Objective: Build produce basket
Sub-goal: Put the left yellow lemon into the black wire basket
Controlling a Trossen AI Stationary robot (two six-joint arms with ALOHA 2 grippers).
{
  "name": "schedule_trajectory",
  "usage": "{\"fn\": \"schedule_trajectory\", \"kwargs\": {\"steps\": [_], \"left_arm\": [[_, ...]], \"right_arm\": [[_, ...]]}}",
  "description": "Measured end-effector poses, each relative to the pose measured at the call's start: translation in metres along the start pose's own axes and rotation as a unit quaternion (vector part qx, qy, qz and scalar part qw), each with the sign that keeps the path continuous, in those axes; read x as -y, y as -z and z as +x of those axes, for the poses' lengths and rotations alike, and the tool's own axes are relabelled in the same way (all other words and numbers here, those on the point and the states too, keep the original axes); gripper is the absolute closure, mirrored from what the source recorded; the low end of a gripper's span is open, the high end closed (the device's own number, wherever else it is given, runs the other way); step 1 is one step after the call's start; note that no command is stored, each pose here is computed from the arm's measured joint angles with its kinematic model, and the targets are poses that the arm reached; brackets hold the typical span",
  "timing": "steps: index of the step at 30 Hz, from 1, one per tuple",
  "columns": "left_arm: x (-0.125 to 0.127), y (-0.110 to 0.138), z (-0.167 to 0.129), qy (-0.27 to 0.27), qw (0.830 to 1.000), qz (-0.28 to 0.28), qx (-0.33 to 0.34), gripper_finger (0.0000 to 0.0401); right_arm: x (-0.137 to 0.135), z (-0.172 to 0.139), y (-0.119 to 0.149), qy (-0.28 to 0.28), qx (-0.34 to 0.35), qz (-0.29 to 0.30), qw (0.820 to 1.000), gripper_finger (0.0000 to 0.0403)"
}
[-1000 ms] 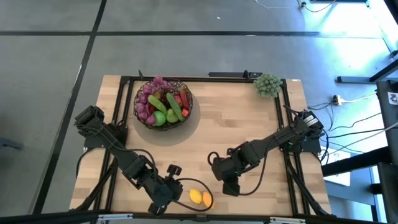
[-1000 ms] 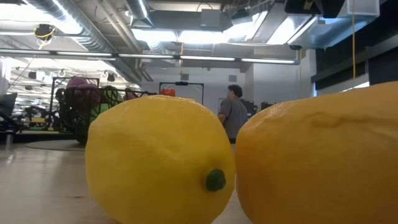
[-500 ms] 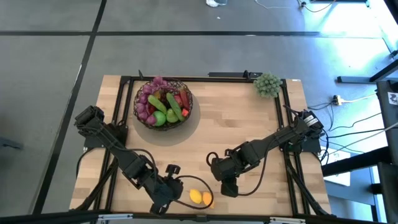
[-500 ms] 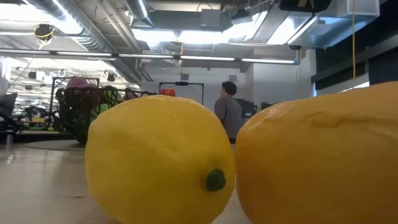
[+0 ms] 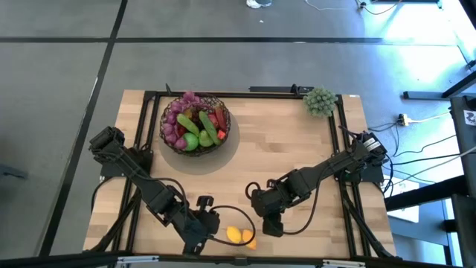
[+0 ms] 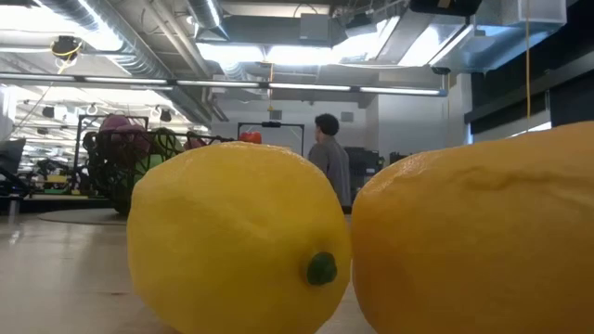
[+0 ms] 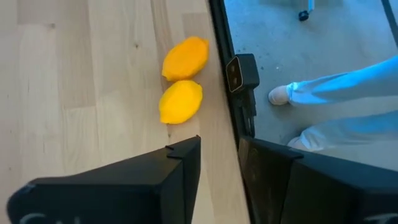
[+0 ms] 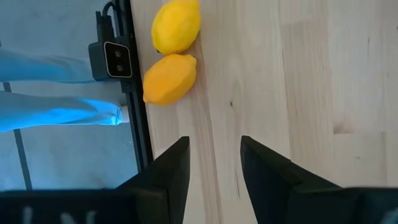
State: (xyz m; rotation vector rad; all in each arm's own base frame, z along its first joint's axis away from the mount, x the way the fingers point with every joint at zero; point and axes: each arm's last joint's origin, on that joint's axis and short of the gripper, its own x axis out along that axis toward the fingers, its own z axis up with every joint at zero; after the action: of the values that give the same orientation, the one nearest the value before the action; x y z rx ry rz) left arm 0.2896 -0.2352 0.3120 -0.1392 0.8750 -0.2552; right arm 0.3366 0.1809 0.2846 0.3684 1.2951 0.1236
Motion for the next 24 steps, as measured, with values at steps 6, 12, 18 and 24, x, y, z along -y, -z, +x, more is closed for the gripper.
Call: {"fn": "schedule_trajectory", "kwargs": {"steps": [6,12,18,24], "left_arm": [[-0.005,0.000,0.000,-0.028,1.000,-0.004,0.002,0.0254],[-0.012,-0.003,0.001,-0.037,0.999,-0.027,0.000,0.0184],[-0.012,0.001,0.001,-0.029,0.999,0.022,-0.025,0.0135],[0.000,0.014,-0.002,-0.032,0.994,0.087,-0.054,0.0136]], "right_arm": [[-0.001,0.000,-0.001,-0.006,0.008,-0.001,1.000,0.0267],[-0.001,0.000,-0.002,-0.006,0.008,-0.001,1.000,0.0267],[-0.001,0.000,-0.002,-0.006,0.008,-0.002,1.000,0.0267],[-0.001,0.000,-0.002,-0.006,0.008,-0.001,1.000,0.0267]]}}
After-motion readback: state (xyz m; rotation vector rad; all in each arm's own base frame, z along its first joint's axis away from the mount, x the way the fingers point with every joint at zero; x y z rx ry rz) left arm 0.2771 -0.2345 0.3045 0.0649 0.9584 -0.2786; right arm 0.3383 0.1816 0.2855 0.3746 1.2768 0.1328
